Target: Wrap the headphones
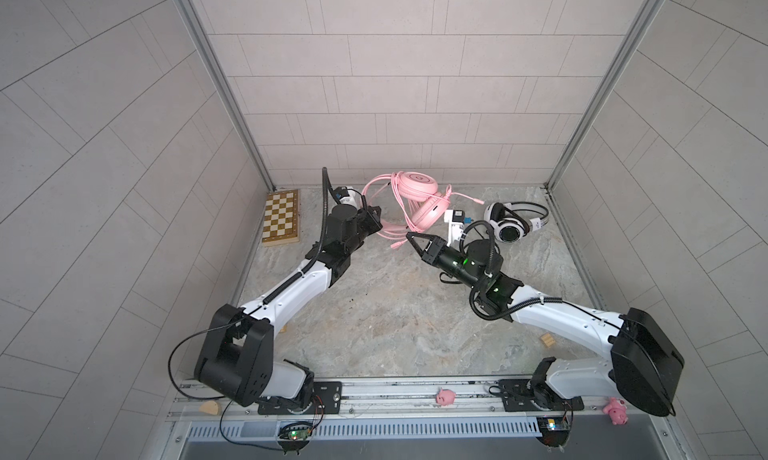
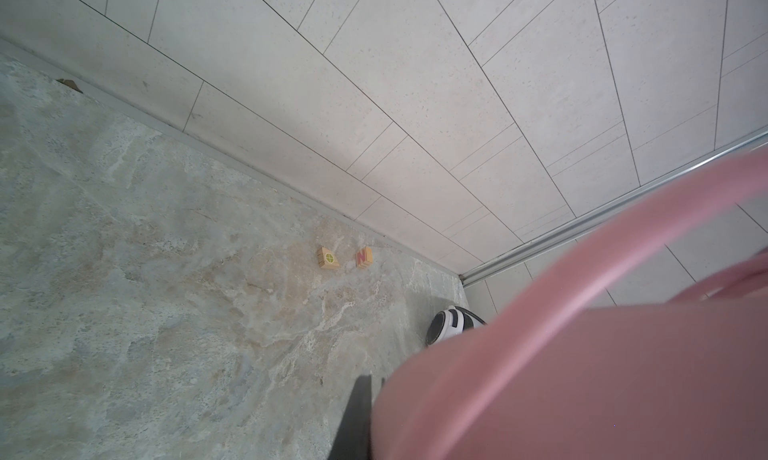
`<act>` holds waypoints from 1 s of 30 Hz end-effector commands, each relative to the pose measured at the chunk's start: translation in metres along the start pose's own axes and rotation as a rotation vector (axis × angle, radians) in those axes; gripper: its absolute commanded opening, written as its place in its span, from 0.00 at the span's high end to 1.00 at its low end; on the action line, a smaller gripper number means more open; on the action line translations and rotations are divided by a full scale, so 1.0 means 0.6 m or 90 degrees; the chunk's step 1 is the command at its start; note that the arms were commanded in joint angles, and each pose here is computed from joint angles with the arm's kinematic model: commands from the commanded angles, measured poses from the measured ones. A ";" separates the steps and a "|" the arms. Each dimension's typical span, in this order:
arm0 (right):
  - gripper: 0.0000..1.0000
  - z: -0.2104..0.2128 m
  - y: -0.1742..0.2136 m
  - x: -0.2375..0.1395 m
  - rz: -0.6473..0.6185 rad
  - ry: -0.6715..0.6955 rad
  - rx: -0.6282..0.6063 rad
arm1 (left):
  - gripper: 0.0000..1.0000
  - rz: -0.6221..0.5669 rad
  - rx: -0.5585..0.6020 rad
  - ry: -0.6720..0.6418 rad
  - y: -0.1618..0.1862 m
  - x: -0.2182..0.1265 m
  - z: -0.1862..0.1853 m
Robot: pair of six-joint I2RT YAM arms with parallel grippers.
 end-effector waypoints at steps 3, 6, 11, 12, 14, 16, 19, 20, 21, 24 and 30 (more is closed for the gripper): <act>0.98 0.027 -0.030 -0.001 -0.128 -0.012 -0.087 | 1.00 -0.033 0.025 0.021 -0.029 -0.012 -0.025; 0.98 0.016 -0.035 0.005 -0.159 0.003 -0.105 | 1.00 -0.025 0.026 0.025 -0.025 -0.010 -0.029; 0.98 0.011 -0.042 0.014 -0.216 -0.037 -0.094 | 1.00 -0.012 0.024 0.029 -0.018 -0.004 -0.030; 0.98 0.012 -0.044 0.017 -0.226 -0.048 -0.087 | 1.00 -0.011 0.024 0.029 -0.018 -0.004 -0.030; 0.98 0.020 -0.050 0.020 -0.240 -0.068 -0.081 | 1.00 -0.009 0.025 0.029 -0.018 -0.004 -0.030; 0.98 0.026 -0.055 0.024 -0.252 -0.080 -0.083 | 1.00 -0.003 0.026 0.027 -0.014 -0.003 -0.028; 0.98 0.030 -0.060 0.031 -0.270 -0.102 -0.086 | 1.00 0.014 0.030 0.037 -0.012 0.001 -0.031; 0.98 0.026 -0.061 0.032 -0.280 -0.105 -0.080 | 1.00 0.019 0.030 0.036 -0.011 0.003 -0.031; 0.98 0.021 -0.064 0.031 -0.296 -0.115 -0.070 | 1.00 0.024 0.029 0.036 -0.009 0.005 -0.030; 0.98 0.006 -0.072 0.027 -0.336 -0.133 -0.046 | 1.00 0.028 0.024 0.036 -0.007 0.005 -0.030; 0.98 0.008 -0.081 0.022 -0.382 -0.139 -0.065 | 1.00 0.036 0.024 0.037 -0.005 0.005 -0.030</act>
Point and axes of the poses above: each gripper's point midway between its finger pads, its own x axis out along the fingers, its own z axis along the line the jaws close on, y = z × x, the point moved 9 cm from there along -x, back along the fingers, and after that the axes turned 14 degrees about x, right-handed, at the moved point
